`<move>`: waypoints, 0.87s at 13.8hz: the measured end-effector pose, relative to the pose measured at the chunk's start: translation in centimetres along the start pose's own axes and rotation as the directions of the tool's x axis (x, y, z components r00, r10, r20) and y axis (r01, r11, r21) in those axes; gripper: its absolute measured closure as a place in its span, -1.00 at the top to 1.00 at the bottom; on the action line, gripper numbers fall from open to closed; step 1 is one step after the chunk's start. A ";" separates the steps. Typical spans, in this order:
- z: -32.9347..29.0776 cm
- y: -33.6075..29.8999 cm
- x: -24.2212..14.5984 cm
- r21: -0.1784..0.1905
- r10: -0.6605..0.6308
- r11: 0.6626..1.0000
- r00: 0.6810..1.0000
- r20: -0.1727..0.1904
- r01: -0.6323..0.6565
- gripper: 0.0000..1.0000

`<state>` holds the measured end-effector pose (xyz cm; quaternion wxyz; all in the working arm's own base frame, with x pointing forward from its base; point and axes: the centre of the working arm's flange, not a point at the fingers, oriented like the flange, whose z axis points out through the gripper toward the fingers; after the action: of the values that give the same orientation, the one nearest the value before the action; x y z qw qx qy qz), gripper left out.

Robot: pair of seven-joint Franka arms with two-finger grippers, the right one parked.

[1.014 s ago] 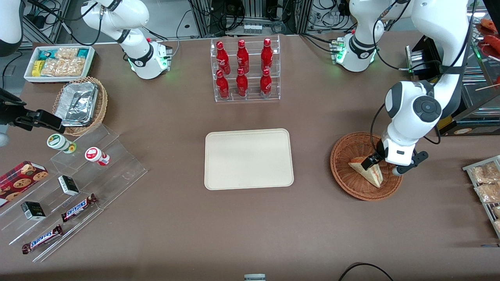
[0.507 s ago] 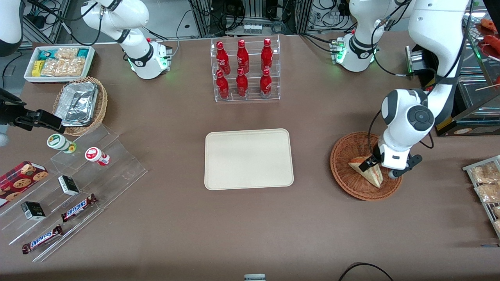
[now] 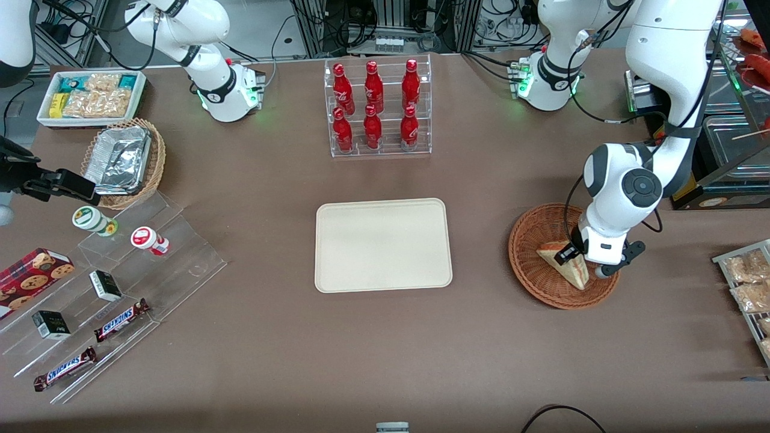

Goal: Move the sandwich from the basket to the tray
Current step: 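Close the left gripper on the wrapped sandwich and lift it, then carry the sandwich with the left gripper over to the cream tray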

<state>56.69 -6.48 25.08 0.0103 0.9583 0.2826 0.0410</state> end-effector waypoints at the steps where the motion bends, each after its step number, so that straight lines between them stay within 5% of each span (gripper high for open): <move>1: -0.4 0.1 0.2 -0.001 0.000 1.000 1.000 -0.002 0.000 -0.24; 7: -9.2 2.6 1.6 0.067 0.017 0.998 0.998 0.068 -0.022 -0.52; 9: -12.4 5.4 0.9 0.064 0.060 0.996 0.996 0.072 -0.065 -0.68; 12: -14.9 11.3 -2.4 0.037 0.170 0.984 0.984 0.058 -0.173 -0.68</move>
<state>59.59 -17.35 40.26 -0.0056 0.9798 0.1995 0.0096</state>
